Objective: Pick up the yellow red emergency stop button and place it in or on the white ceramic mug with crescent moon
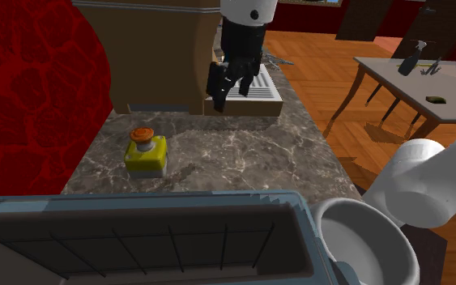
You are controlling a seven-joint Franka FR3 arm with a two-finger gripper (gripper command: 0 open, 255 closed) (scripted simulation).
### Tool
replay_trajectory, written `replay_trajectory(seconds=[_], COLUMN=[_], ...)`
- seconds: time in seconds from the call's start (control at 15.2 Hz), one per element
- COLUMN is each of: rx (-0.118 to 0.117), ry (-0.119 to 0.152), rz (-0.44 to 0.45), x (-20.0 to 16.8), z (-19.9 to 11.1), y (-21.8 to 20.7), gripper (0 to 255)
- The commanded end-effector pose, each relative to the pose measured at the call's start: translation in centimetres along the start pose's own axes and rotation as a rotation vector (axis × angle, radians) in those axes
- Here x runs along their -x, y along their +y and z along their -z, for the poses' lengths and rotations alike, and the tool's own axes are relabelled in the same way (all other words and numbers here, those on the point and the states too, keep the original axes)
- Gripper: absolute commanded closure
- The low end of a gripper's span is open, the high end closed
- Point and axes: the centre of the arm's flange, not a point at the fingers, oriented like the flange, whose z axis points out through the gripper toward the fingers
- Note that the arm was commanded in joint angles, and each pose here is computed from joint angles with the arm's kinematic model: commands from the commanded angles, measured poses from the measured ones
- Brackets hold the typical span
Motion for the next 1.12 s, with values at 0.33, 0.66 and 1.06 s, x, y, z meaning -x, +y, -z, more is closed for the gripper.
replay_trajectory(seconds=[0.33, 0.66, 1.06], rx=[-0.017, -0.028, -0.033], ry=[0.007, 0.012, 0.014], rz=[0.021, 0.036, 0.043], x=[-3.8, -6.2, -7.1], z=[0.5, 0.9, -0.5], y=[-8.6, -14.5, -17.0], gripper=[0, 0, 0])
